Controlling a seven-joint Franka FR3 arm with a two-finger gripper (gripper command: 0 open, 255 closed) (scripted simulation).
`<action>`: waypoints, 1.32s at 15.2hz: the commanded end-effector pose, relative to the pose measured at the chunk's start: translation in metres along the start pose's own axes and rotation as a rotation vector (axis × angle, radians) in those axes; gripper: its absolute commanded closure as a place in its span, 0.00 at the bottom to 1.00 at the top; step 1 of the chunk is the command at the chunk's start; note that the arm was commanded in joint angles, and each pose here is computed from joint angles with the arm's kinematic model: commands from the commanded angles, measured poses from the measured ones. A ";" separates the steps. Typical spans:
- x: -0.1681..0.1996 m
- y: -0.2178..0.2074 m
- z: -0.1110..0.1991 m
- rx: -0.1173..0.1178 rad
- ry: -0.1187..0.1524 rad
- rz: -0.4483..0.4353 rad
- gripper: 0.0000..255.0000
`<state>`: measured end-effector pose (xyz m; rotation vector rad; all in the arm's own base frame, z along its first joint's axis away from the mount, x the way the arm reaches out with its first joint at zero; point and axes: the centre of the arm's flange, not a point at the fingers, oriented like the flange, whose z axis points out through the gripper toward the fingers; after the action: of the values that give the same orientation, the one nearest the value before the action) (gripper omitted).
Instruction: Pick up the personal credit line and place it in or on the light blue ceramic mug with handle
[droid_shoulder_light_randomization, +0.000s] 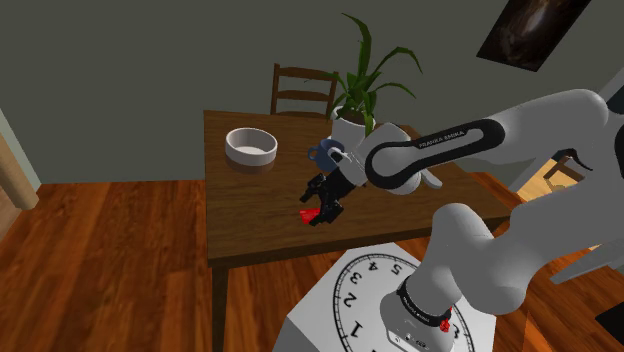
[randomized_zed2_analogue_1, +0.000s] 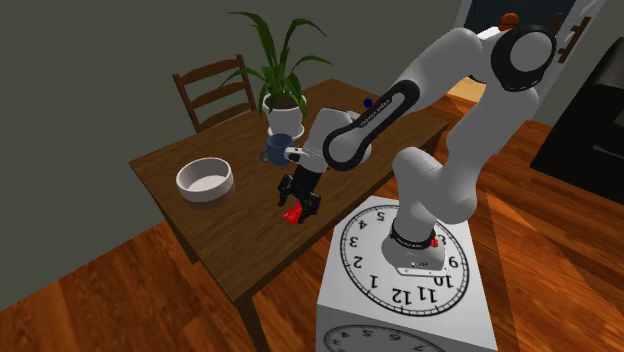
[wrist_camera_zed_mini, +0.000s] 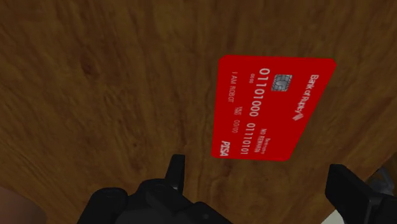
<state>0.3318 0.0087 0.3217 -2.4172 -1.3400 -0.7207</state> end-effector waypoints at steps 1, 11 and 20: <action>0.000 0.000 0.014 -0.001 0.000 -0.001 0.00; 0.000 0.000 0.014 -0.001 0.000 -0.001 1.00; 0.003 0.000 0.009 -0.001 0.000 -0.001 1.00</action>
<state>0.3363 0.0157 0.3159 -2.4152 -1.3422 -0.7299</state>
